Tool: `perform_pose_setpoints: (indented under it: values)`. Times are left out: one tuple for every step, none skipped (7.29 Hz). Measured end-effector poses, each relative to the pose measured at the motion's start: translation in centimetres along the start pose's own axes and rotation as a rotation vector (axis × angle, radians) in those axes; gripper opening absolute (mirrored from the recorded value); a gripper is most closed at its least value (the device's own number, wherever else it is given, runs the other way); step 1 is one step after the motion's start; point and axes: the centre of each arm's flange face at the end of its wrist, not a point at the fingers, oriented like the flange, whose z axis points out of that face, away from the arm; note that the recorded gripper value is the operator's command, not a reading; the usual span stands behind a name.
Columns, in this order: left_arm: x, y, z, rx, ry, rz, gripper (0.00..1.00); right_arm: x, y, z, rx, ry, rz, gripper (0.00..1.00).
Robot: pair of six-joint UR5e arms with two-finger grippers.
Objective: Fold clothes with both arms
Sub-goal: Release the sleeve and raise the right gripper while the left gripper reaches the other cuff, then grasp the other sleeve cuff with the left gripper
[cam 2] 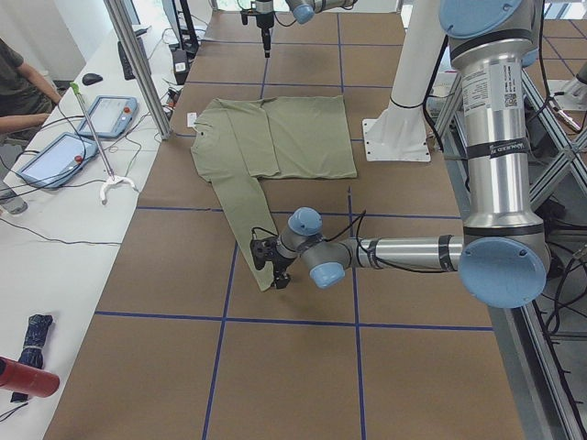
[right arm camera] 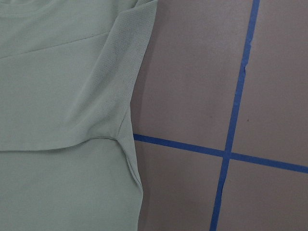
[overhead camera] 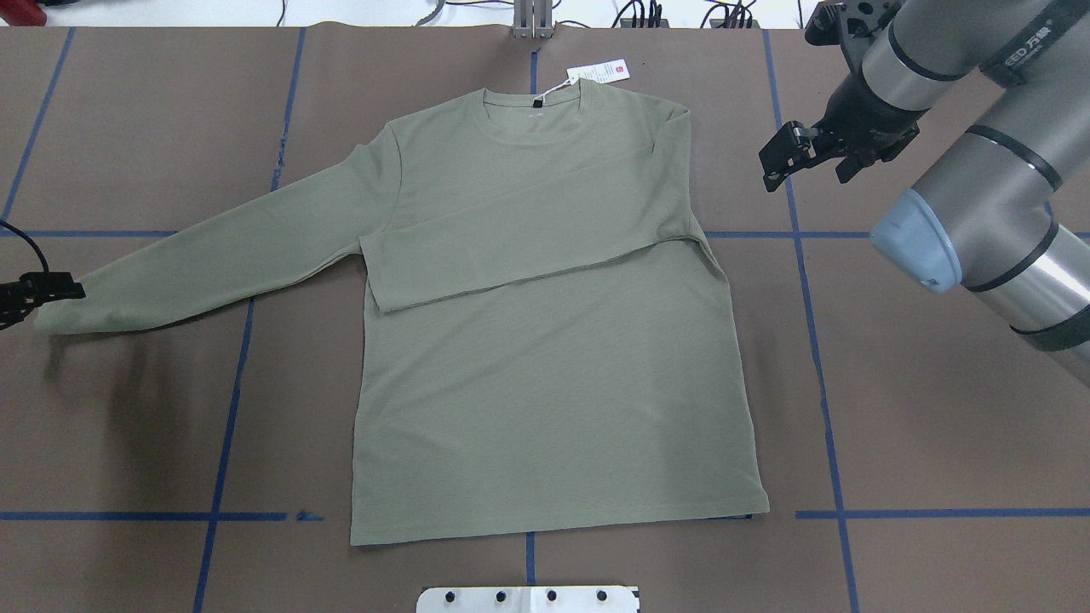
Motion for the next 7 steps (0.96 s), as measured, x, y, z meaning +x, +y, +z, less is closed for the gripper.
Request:
perform_pose_setpoints:
  values:
    - [-0.18, 0.1, 0.17, 0.0, -0.006, 0.002, 0.88, 0.06, 0.05, -0.01, -0.003, -0.004, 0.001, 1.0]
    - [-0.33, 0.15, 0.24, 0.002, -0.011, 0.003, 0.75, 0.1, 0.09, -0.06, -0.006, -0.009, 0.003, 1.0]
    - [-0.41, 0.17, 0.26, 0.003, -0.013, 0.003, 0.68, 0.16, 0.09, -0.11, -0.007, -0.012, 0.004, 1.0]
    - [-0.45, 0.18, 0.28, 0.003, -0.015, 0.003, 0.6, 0.22, 0.09, -0.13, -0.008, -0.013, 0.005, 1.0]
    - [-0.47, 0.19, 0.28, 0.003, -0.015, 0.003, 0.56, 0.27, 0.06, -0.15, -0.008, -0.013, 0.006, 1.0]
    - [-0.47, 0.19, 0.28, 0.003, -0.015, 0.003, 0.56, 0.33, 0.01, -0.21, -0.008, -0.013, 0.007, 1.0]
    - [-0.41, 0.21, 0.26, 0.003, -0.014, 0.004, 0.57, 0.43, -0.06, -0.34, -0.006, -0.013, 0.009, 1.0]
